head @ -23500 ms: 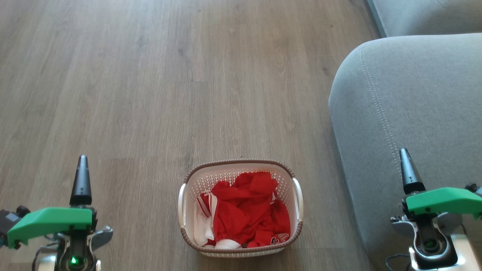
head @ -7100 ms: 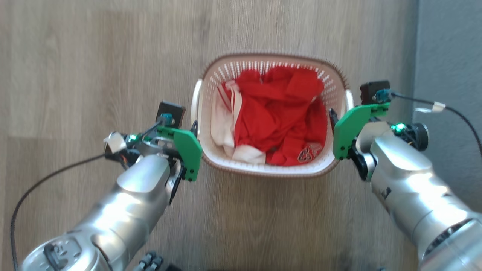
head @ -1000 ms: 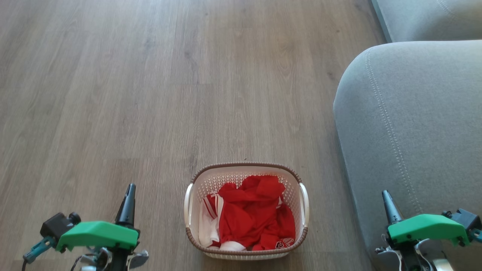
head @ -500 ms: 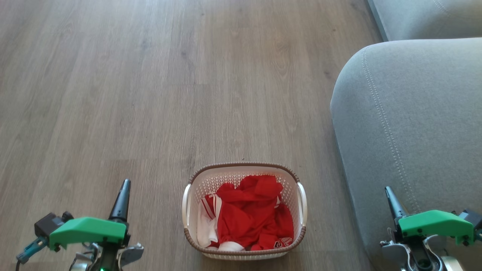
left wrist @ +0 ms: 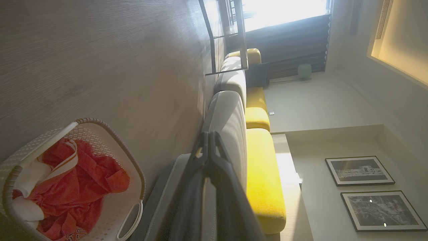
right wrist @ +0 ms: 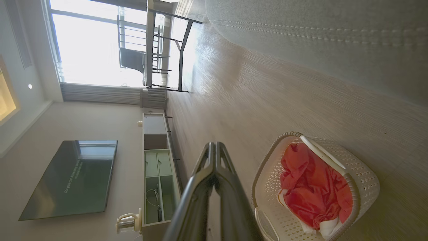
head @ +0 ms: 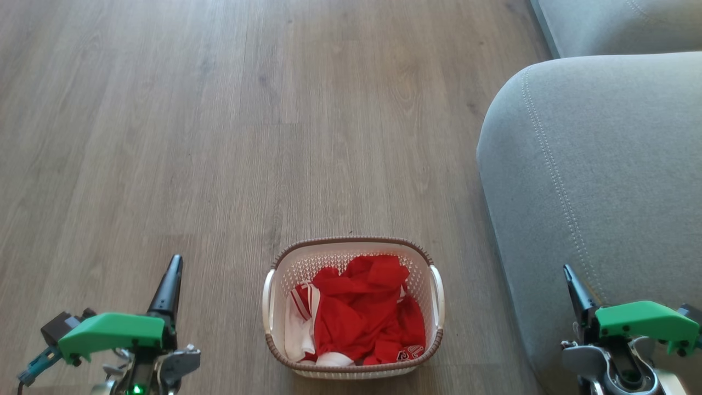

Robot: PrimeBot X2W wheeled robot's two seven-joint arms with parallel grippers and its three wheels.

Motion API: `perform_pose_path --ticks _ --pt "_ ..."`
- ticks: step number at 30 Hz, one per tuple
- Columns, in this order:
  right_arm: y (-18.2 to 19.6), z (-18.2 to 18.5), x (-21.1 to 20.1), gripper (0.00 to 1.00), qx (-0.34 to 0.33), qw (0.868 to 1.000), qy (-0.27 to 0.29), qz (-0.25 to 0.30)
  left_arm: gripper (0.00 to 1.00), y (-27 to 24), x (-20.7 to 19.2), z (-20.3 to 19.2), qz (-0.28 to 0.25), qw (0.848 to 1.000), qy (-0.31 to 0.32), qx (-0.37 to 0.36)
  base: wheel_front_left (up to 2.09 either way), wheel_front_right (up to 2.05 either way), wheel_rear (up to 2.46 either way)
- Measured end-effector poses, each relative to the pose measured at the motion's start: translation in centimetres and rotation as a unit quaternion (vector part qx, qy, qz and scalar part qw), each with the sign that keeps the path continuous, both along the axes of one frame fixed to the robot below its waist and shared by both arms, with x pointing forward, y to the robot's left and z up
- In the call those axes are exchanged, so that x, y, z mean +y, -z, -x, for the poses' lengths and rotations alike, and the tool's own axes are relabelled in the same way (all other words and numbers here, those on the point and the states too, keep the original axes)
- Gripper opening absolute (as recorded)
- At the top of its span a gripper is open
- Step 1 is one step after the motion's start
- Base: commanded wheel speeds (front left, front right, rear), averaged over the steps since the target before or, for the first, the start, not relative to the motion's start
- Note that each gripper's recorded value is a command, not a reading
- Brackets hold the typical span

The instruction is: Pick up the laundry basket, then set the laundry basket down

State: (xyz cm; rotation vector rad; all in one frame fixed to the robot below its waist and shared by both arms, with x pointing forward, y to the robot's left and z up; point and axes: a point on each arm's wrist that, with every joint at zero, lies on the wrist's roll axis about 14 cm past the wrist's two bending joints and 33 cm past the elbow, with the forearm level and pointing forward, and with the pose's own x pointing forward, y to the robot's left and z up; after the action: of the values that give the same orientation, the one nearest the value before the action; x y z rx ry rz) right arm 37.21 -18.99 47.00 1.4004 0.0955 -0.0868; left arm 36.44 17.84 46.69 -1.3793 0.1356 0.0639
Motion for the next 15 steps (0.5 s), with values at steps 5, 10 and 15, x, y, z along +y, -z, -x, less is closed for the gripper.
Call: perform_pose_path --ticks 5,10,15 --pt "0.0 0.1 -0.4 0.00 -0.001 1.000 0.007 -0.025 0.00 0.0 0.4 -0.1 0.028 1.000 -0.007 -0.001 0.00 0.00 0.00" --pt "-0.1 0.1 -0.7 0.00 -0.002 0.999 0.011 -0.050 0.00 0.0 0.4 -0.2 0.053 0.999 -0.008 0.000 0.00 0.00 0.00" --pt "-0.2 0.2 -1.2 0.00 -0.007 0.997 0.019 -0.080 0.00 -0.8 0.8 -0.8 0.086 0.996 -0.014 -0.013 0.00 0.00 0.00"
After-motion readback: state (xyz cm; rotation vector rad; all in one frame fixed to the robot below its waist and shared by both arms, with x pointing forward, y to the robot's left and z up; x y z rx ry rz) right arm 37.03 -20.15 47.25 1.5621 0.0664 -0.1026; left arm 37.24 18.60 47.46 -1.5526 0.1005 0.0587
